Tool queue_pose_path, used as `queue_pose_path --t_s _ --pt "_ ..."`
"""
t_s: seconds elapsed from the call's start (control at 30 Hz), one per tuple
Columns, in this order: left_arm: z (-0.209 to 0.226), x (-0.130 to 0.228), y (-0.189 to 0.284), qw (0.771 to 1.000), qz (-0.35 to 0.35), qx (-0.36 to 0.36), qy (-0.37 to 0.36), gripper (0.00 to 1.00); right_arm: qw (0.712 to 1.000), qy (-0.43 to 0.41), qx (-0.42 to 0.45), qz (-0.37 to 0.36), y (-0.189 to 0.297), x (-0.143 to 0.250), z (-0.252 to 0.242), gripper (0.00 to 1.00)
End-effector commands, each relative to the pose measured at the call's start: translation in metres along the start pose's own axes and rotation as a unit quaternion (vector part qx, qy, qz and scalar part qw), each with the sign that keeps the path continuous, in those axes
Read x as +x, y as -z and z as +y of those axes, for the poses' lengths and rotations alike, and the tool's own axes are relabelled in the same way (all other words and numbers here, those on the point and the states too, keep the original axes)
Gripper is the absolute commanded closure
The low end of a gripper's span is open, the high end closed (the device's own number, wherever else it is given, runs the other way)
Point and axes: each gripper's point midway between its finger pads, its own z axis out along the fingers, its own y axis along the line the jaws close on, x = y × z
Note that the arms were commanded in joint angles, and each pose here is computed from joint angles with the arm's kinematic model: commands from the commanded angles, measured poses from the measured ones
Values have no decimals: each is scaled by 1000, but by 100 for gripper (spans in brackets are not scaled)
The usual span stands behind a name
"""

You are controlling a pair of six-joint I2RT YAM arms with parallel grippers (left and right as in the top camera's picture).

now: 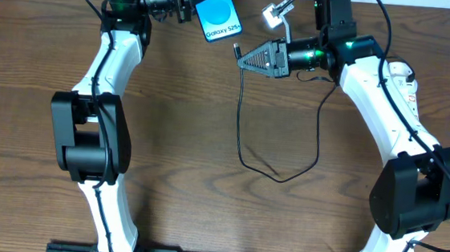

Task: Plug charger to phone and switch on socket
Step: 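Lift the USB-C plug with the right gripper toward the phone's bottom port, then push the USB-C plug up into the phone's bottom port with the right gripper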

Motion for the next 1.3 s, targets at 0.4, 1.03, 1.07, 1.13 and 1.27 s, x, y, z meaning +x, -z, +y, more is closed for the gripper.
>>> queue_pose_path --t_s 0.4,1.03,1.07,1.13,1.27 --pt "-11 11 -8 1000 25 5 -17 93 1000 5 -22 3 -5 -3 13 99" --pt "-11 18 -11 999 42 6 -32 93 1000 3 -18 0 -6 -6 13 99" --pt "-11 18 -12 999 42 6 -32 93 1000 3 -18 0 -6 -6 13 99" --pt "-11 19 -15 999 41 7 -32 93 1000 3 -19 0 -6 -6 13 99" --pt "-11 19 -20 999 37 7 -34 93 1000 0 -19 2 -7 -4 13 99"
